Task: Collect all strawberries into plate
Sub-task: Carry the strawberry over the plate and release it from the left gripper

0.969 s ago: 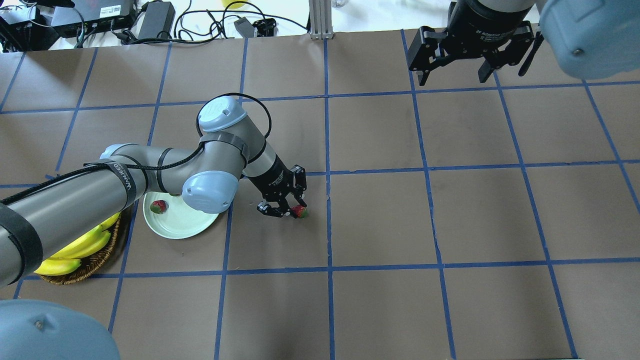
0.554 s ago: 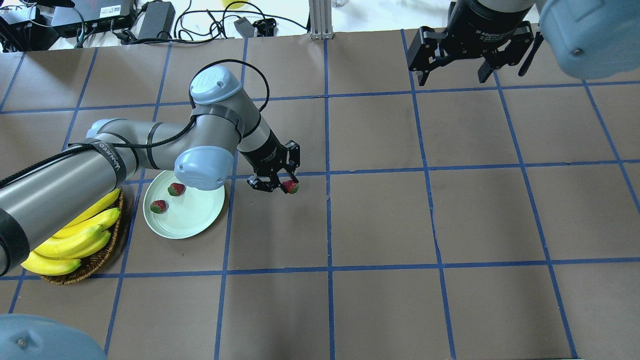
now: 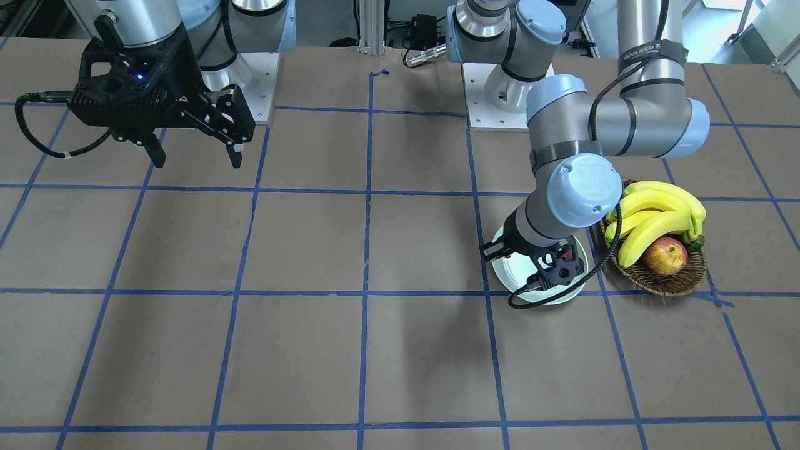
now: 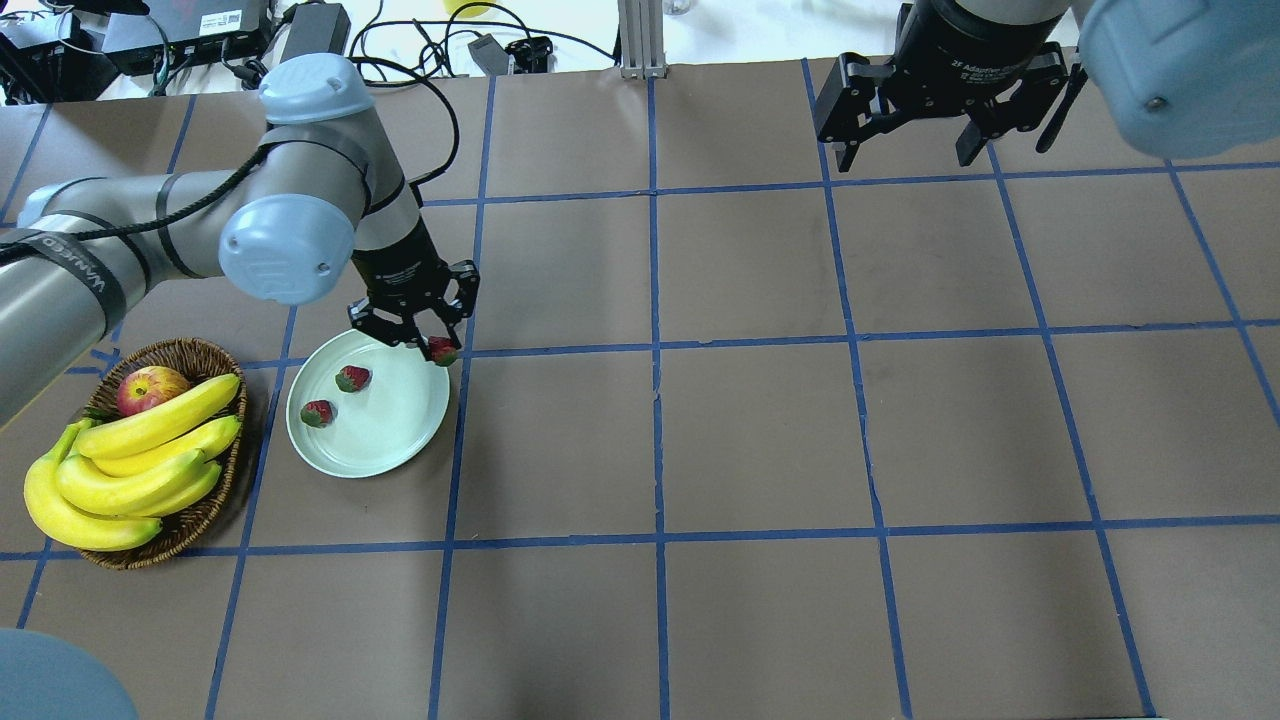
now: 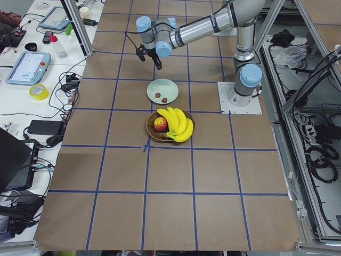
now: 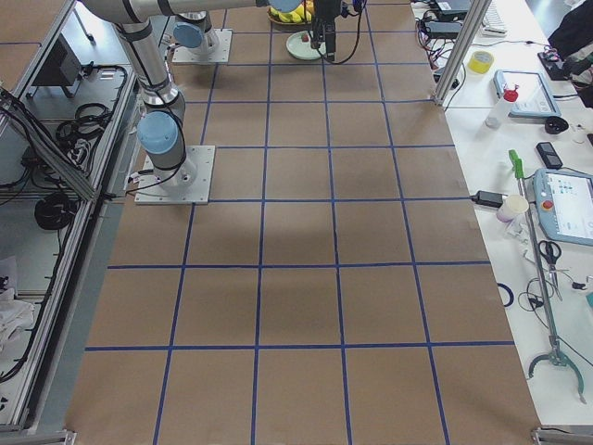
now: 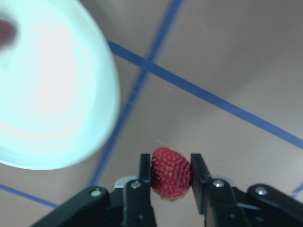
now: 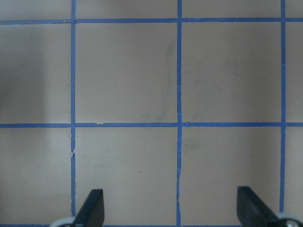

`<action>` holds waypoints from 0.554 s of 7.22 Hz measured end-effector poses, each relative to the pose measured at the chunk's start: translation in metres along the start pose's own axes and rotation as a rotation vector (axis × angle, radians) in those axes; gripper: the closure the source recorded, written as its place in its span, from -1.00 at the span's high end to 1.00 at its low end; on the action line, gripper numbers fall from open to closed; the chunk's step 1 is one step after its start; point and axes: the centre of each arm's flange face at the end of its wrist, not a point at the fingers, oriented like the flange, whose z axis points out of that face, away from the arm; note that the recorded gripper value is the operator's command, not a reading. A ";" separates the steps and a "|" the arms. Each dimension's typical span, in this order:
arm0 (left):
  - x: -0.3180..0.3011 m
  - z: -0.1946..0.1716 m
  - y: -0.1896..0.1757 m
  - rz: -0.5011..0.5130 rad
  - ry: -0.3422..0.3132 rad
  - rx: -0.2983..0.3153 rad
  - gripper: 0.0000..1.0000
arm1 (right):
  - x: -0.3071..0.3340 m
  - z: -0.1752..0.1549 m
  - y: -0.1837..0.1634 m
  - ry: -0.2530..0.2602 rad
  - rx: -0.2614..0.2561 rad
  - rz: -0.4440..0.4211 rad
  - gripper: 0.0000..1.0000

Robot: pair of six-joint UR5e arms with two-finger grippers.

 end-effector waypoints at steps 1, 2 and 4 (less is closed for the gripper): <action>-0.020 0.006 -0.005 0.043 -0.034 -0.025 -1.00 | 0.000 0.000 0.000 0.000 0.001 0.000 1.00; -0.030 0.015 -0.006 0.062 -0.046 -0.045 -0.43 | 0.000 0.000 0.000 0.000 0.001 0.000 1.00; -0.032 0.023 -0.017 0.113 -0.034 0.001 0.63 | -0.002 0.000 0.000 -0.002 0.001 -0.003 1.00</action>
